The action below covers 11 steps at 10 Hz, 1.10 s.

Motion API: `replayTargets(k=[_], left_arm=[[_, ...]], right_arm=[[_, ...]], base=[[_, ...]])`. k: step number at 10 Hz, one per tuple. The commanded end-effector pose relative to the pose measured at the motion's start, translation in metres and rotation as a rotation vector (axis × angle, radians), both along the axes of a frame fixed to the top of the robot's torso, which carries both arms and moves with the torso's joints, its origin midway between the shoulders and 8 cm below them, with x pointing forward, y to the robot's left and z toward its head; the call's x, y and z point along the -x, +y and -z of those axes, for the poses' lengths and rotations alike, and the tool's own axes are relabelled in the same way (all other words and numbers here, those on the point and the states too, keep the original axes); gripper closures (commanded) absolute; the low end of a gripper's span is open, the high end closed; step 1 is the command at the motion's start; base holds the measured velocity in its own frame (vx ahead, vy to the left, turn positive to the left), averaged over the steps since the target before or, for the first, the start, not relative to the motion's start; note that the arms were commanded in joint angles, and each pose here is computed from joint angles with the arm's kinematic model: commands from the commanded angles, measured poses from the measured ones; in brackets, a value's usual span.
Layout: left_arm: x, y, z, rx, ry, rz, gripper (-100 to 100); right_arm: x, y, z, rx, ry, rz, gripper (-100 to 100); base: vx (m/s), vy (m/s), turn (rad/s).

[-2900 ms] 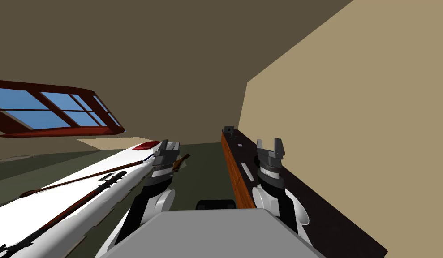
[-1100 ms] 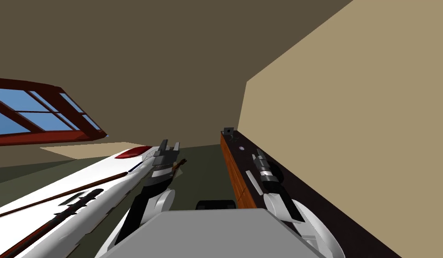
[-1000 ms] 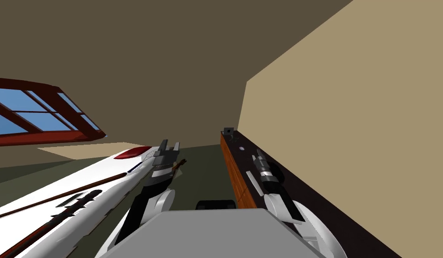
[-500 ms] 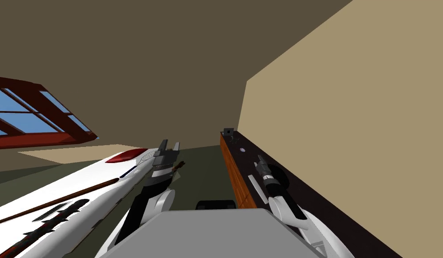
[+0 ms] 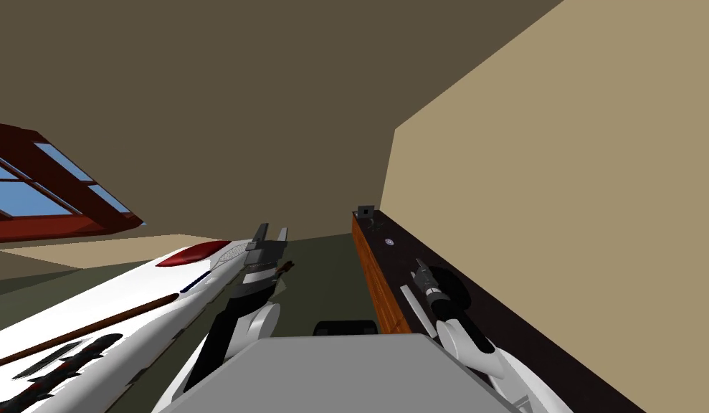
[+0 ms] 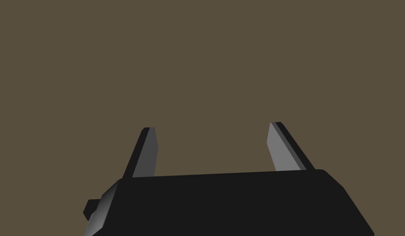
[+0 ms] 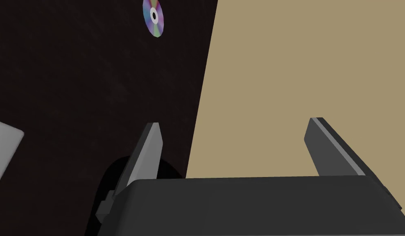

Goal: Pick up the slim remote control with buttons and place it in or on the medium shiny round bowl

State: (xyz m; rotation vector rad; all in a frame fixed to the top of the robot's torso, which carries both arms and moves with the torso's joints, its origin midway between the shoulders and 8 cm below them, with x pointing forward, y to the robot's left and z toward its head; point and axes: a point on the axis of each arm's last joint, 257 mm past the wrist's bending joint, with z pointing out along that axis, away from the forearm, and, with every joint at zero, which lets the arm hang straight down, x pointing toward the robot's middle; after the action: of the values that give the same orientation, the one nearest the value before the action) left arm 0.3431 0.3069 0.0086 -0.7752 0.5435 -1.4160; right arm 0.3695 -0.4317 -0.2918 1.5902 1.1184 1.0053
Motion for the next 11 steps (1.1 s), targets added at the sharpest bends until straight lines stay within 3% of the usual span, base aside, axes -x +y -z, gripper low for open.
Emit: replayTargets(k=[1, 2, 3, 6, 9, 10, 11], left_arm=[[0.0, 0.0, 0.0, 0.0, 0.0, 0.0, 0], [0.0, 0.0, 0.0, 0.0, 0.0, 0.0, 0], [0.0, 0.0, 0.0, 0.0, 0.0, 0.0, 0], [0.0, 0.0, 0.0, 0.0, 0.0, 0.0, 0], [0.0, 0.0, 0.0, 0.0, 0.0, 0.0, 0], [0.0, 0.0, 0.0, 0.0, 0.0, 0.0, 0], [0.0, 0.0, 0.0, 0.0, 0.0, 0.0, 0]], right_arm=[[0.004, -0.009, 0.011, -0.026, 0.045, 0.017, -100], [0.005, -0.009, 0.013, -0.027, 0.052, 0.018, -100], [0.016, -0.024, 0.033, -0.066, 0.108, 0.051, -100], [0.033, -0.037, 0.061, -0.116, 0.199, 0.088, -100], [0.064, -0.061, 0.1, -0.203, 0.318, 0.166, -100], [0.067, -0.06, 0.105, -0.208, 0.339, 0.167, -100], [0.082, -0.072, 0.119, -0.248, 0.378, 0.208, -100]], base=[[0.078, 0.025, -0.022], [0.033, 0.002, 0.006], [0.061, 0.007, -0.025], [0.079, 0.031, -0.025], [0.091, 0.027, -0.026], [0.079, 0.021, -0.023], [0.097, 0.027, -0.027]])
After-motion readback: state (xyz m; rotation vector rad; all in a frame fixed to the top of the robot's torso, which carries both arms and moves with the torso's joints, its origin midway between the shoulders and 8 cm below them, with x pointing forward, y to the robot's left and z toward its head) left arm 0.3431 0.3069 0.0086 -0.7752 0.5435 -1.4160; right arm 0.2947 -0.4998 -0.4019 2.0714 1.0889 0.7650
